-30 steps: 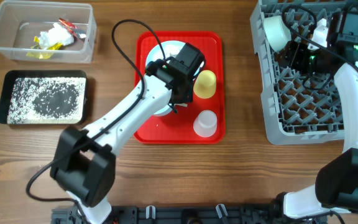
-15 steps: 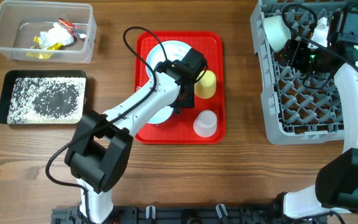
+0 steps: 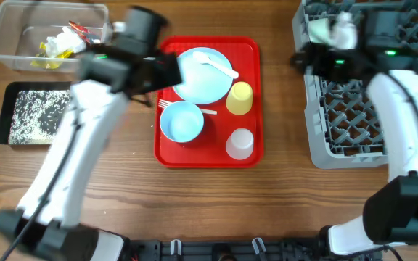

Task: Sort waste into correct bins and load items into the dishwasher rack
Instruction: 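Retract the left gripper and reach the right gripper to the blue bowl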

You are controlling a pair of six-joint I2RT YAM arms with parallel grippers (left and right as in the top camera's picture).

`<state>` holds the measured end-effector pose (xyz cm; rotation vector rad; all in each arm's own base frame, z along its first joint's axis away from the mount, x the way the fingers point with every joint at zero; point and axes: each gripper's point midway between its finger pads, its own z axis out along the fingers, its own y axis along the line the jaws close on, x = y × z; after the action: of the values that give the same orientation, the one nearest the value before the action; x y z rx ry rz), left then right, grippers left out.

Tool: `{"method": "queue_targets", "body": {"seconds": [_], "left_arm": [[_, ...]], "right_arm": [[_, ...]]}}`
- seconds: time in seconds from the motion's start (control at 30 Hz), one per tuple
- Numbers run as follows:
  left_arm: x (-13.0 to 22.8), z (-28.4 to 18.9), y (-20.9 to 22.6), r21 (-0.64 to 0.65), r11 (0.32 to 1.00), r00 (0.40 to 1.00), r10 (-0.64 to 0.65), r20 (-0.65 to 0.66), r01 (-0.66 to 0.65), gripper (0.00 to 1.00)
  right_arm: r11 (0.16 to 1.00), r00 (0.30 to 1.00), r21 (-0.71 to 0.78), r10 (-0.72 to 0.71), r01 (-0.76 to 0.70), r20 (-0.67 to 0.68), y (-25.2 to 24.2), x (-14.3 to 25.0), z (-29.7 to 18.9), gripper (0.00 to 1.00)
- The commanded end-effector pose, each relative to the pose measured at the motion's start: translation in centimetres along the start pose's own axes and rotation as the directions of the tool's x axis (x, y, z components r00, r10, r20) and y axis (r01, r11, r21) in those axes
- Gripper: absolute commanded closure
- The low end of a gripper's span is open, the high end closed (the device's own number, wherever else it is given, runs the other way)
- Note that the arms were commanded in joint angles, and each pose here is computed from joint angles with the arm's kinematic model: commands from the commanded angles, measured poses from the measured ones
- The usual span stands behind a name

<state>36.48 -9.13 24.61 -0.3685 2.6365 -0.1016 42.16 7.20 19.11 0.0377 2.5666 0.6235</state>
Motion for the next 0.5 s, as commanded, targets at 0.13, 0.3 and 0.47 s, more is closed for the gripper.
{"method": "queue_targets", "body": {"seconds": [0.13,0.3,0.47], "left_arm": [[-1.9,-2.4,11.8,-0.159,0.951,0.964,-0.264,0.031,0.266,0.0],[-1.8,-2.4,14.9,-0.206,0.919,0.941,-0.336,0.028,0.335,0.0],[-1.8,-2.4,15.1,-0.209,0.917,0.939,-0.342,0.03,0.34,0.0]], "right_arm": [[0.973,0.973,0.0,-0.233,0.233,0.002,11.4,2.7,3.8,0.12],[0.948,0.948,0.035,-0.318,0.317,0.001,15.7,5.2,6.9,0.14],[0.936,0.934,0.052,-0.343,0.349,-0.1,16.2,8.6,10.5,0.17]]}}
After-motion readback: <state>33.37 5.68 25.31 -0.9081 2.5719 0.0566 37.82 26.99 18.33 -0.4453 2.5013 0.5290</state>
